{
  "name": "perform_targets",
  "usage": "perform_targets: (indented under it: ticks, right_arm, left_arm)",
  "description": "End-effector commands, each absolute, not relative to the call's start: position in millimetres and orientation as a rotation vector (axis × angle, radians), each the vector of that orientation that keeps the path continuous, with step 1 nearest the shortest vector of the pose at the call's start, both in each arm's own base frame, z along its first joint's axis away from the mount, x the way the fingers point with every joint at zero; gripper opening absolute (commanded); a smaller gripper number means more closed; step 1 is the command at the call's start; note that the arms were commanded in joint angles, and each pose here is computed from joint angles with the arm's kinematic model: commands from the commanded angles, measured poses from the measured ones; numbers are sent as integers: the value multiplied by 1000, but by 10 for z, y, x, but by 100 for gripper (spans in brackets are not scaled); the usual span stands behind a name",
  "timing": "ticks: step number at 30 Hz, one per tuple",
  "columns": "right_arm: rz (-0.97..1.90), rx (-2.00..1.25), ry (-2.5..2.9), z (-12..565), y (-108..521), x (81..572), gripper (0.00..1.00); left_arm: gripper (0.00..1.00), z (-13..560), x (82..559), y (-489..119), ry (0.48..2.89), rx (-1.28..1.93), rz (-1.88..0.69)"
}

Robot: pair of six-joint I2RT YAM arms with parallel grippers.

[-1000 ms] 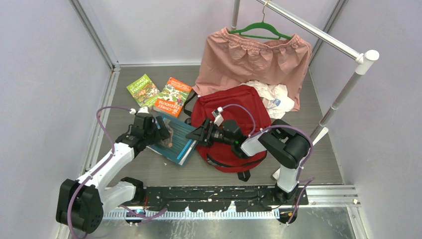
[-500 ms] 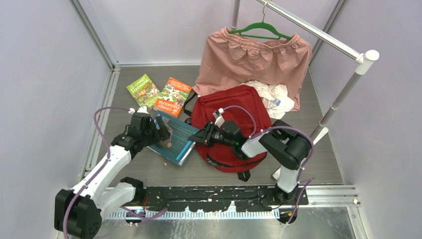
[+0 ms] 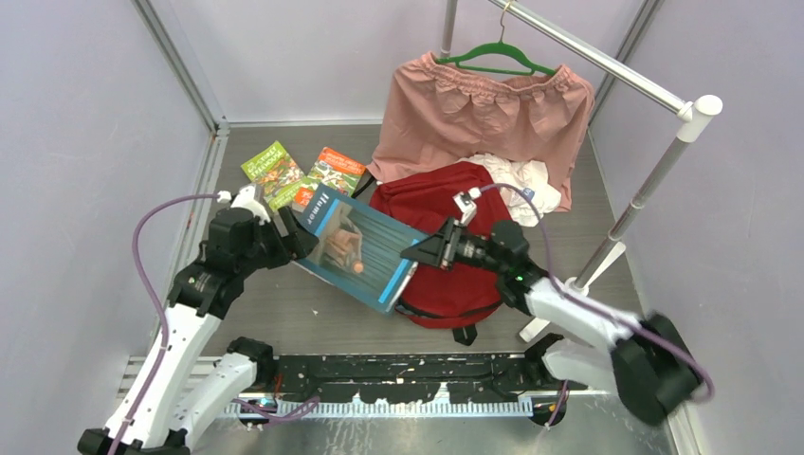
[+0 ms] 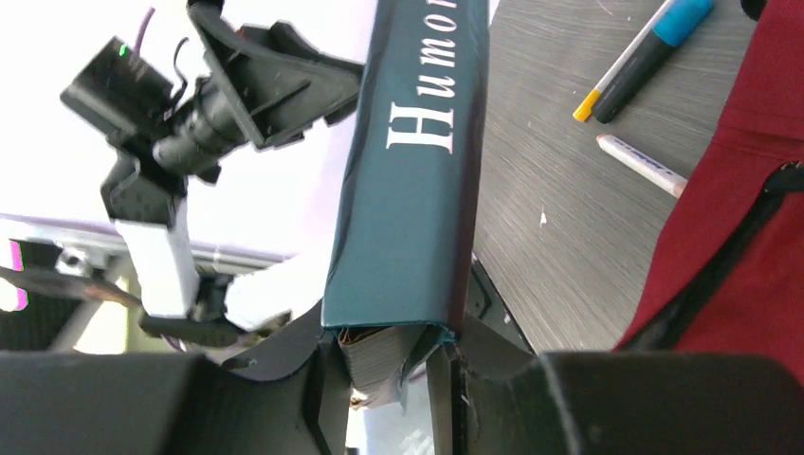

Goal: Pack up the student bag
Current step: Pick up the book from the center of the board.

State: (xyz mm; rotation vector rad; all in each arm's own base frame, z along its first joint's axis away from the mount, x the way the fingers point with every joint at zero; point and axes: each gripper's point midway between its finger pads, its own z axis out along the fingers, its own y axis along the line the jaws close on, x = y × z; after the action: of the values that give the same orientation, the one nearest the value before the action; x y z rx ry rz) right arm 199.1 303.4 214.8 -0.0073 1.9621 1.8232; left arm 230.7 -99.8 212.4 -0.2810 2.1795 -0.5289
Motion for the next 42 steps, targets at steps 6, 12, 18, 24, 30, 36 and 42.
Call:
perform_targets:
  ticks: [6,12,18,24,30,36,42]
  right_arm:
    - [1389,-340,2123,2255,2352,1313,1]
    - [1486,-368,2041,2542,2325,1122,1]
    - [1566,-481,1953,2852,2302,904,1]
    - [1658,-616,1892,3102,2295,677,1]
    - [1724,-673,1951,3042,2353,631,1]
    - [1611,-767,2051,2883,2402,618,1]
    - [1573,-888,2088,2814,2558,580,1]
  left_arm:
    - [83,2493,1912,-1131,2160,-135,-678]
    - [85,2525,1709,-1464,2206,49,-906]
    - [86,2553,1476,-1605,2266,114,-1052]
    - [86,3035,1374,-1670,2093,337,-1089]
    - [86,3628,1371,-1863,1792,662,-1150]
    - [84,3644,1542,-2076,1813,786,-1291]
    - [79,3399,1554,-2282,1946,901,-1260]
